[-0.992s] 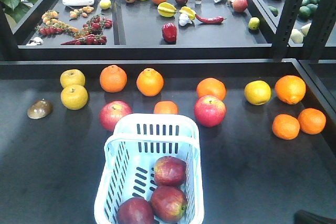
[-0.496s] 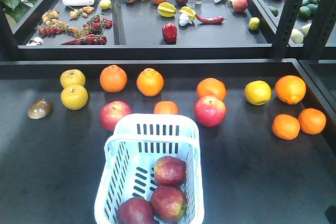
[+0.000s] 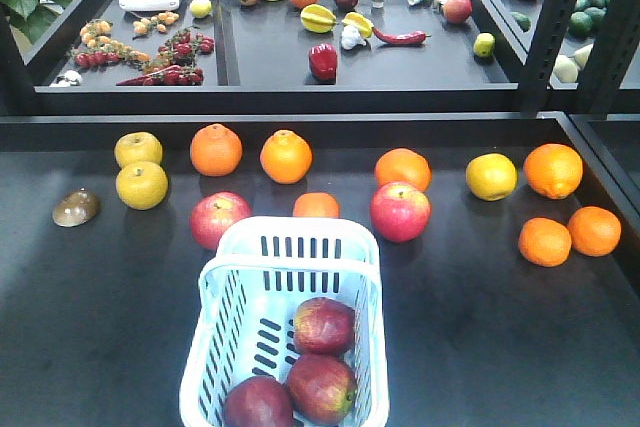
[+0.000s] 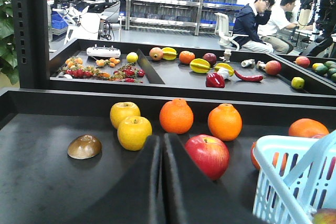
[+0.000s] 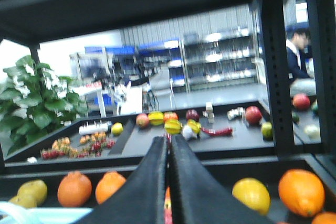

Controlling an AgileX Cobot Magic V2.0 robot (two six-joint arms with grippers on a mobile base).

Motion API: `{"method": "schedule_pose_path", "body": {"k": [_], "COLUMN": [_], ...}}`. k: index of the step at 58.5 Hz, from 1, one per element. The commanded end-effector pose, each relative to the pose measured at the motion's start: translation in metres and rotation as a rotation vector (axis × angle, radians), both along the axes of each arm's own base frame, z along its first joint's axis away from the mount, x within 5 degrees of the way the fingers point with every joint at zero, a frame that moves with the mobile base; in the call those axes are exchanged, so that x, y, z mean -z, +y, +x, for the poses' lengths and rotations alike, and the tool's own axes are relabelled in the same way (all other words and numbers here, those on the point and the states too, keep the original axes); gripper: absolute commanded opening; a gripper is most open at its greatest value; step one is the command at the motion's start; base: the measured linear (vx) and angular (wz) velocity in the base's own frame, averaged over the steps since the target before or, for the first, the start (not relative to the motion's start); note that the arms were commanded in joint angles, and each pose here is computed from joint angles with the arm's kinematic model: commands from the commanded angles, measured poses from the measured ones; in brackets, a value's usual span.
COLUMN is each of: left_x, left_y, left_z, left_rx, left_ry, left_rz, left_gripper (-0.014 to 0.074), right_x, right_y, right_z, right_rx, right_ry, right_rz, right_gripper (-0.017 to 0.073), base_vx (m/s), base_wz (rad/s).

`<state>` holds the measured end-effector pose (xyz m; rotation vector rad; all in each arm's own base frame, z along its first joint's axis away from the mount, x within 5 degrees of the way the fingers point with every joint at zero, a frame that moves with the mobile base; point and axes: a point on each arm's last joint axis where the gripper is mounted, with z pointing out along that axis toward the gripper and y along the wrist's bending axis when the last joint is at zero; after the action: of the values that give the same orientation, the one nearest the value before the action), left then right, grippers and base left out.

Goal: Pick three apples into basket with both arms

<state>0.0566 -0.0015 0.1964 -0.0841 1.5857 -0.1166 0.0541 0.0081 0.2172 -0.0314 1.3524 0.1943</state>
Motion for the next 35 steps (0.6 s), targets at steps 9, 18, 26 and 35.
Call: {"method": "schedule_pose_path", "body": {"k": [9, 18, 26, 35], "left_x": [-0.0153, -0.0153, -0.0153, -0.0153], "left_y": [0.0008, 0.0008, 0.0008, 0.0008], "left_z": [-0.0025, -0.0025, -0.0025, -0.0025], "left_rx": [-0.01, -0.01, -0.01, -0.01], "left_ry": [-0.105, -0.105, -0.105, -0.105], "left_rz": [-0.014, -0.014, -0.014, -0.014], "left_gripper": [-0.0006, -0.0006, -0.0006, -0.0006], "right_x": [0.0071, 0.0067, 0.0067, 0.0069], "right_y": [-0.0005, -0.0004, -0.0004, -0.0005], "right_z": [0.0004, 0.0003, 0.0003, 0.0003], "right_rx": [0.013, 0.012, 0.012, 0.011], "right_ry": [0.038, 0.034, 0.033, 0.037], "right_rz": [-0.032, -0.032, -0.032, -0.017], "right_gripper": [-0.0005, -0.0005, -0.0005, -0.0005], "base_vx": [0.0, 0.0, 0.0, 0.0], "base_wz": [0.0, 0.0, 0.0, 0.0]}}
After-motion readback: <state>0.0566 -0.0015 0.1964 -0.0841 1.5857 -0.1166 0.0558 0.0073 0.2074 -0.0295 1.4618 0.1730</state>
